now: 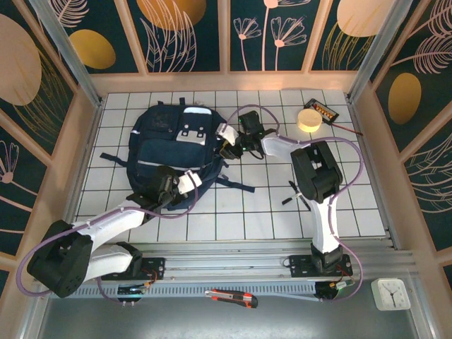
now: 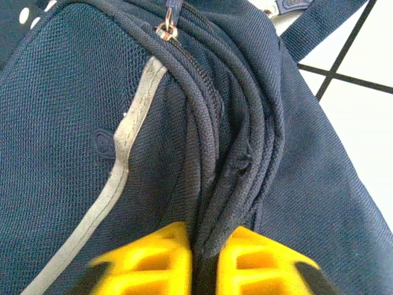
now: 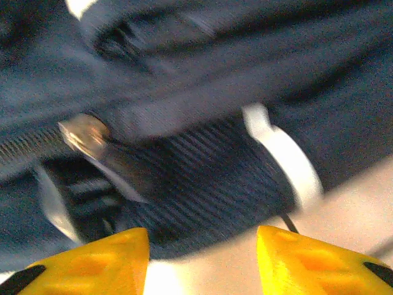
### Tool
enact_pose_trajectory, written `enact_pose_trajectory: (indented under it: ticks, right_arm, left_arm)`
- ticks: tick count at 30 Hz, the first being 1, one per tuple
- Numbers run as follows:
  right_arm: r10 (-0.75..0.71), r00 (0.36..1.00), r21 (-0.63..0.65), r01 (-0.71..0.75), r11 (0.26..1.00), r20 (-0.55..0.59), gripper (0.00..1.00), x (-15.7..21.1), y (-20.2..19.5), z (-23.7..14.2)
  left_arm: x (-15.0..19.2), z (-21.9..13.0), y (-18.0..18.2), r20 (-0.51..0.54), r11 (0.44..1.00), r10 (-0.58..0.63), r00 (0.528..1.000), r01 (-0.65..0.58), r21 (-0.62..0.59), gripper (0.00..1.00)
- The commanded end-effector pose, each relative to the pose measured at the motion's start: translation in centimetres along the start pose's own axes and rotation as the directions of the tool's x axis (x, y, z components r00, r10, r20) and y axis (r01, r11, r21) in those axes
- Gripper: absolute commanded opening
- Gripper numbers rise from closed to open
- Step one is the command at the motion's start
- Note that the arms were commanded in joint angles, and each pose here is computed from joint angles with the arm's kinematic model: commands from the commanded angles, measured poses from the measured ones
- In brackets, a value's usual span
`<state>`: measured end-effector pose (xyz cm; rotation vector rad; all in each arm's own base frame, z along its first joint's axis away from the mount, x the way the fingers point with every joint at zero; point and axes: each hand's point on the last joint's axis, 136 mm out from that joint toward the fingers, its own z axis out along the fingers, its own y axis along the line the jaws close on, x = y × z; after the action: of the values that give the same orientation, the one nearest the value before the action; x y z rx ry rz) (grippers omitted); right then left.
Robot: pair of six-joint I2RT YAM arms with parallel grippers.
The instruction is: Pack the student bag
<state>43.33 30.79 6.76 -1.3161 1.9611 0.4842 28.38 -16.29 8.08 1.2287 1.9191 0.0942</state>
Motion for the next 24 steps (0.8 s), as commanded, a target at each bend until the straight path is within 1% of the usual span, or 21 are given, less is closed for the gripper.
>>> enact_pose_trajectory:
  ticks: [1,4,5,7,9,12,13,16,18,21,24]
  right_arm:
    - [-0.075,0.989,0.124,0.060,0.990,0.124,0.51,-3.8,-1.6,-4.8]
    - [-0.159,0.969,0.064,0.149,0.987,0.188,0.50,-4.6,1.2,-6.7]
    - [-0.175,0.964,0.044,0.170,0.984,0.198,0.49,-4.7,2.0,-7.0]
    - [-0.217,0.953,-0.004,0.223,0.975,0.212,0.48,-5.1,3.8,-7.3]
    - [-0.229,0.946,-0.047,0.245,0.968,0.230,0.48,-5.6,5.2,-6.9]
    - [-0.223,0.944,-0.102,0.254,0.962,0.243,0.48,-6.2,7.0,-5.6]
    - [-0.226,0.943,-0.119,0.260,0.958,0.244,0.48,-6.6,8.2,-5.0]
    - [-0.207,0.945,-0.126,0.244,0.962,0.254,0.48,-7.0,10.0,-3.8]
    - [-0.183,0.946,-0.138,0.226,0.964,0.267,0.49,-7.1,11.2,-3.5]
    - [-0.160,0.949,-0.153,0.206,0.966,0.271,0.49,-6.9,12.7,-2.9]
    - [-0.140,0.958,-0.141,0.179,0.974,0.252,0.48,-6.4,12.9,-2.2]
  left_arm:
    - [-1.6,-2.0,0.7,0.057,0.996,-0.092,0.994,0.092,-0.001,0.46]
    - [-3.8,-4.3,2.7,0.152,0.988,-0.130,0.980,0.141,-0.060,0.61]
    - [-4.3,-5.0,3.3,0.171,0.985,-0.138,0.975,0.154,-0.081,0.63]
    - [-5.1,-6.4,4.6,0.204,0.975,-0.155,0.967,0.183,-0.127,0.64]
    - [-5.4,-7.1,5.3,0.217,0.967,-0.169,0.961,0.204,-0.150,0.64]
    - [-5.3,-7.0,5.7,0.204,0.960,-0.200,0.958,0.234,-0.157,0.63]
    - [-5.2,-6.9,6.1,0.197,0.950,-0.222,0.955,0.257,-0.176,0.62]
    - [-5.4,-7.1,7.4,0.208,0.923,-0.270,0.940,0.314,-0.221,0.62]
    - [-5.7,-7.3,7.9,0.222,0.915,-0.280,0.934,0.330,-0.234,0.63]
    - [-5.8,-7.5,8.3,0.229,0.908,-0.275,0.934,0.331,-0.257,0.64]
    - [-5.6,-7.4,8.3,0.226,0.909,-0.268,0.936,0.324,-0.263,0.64]
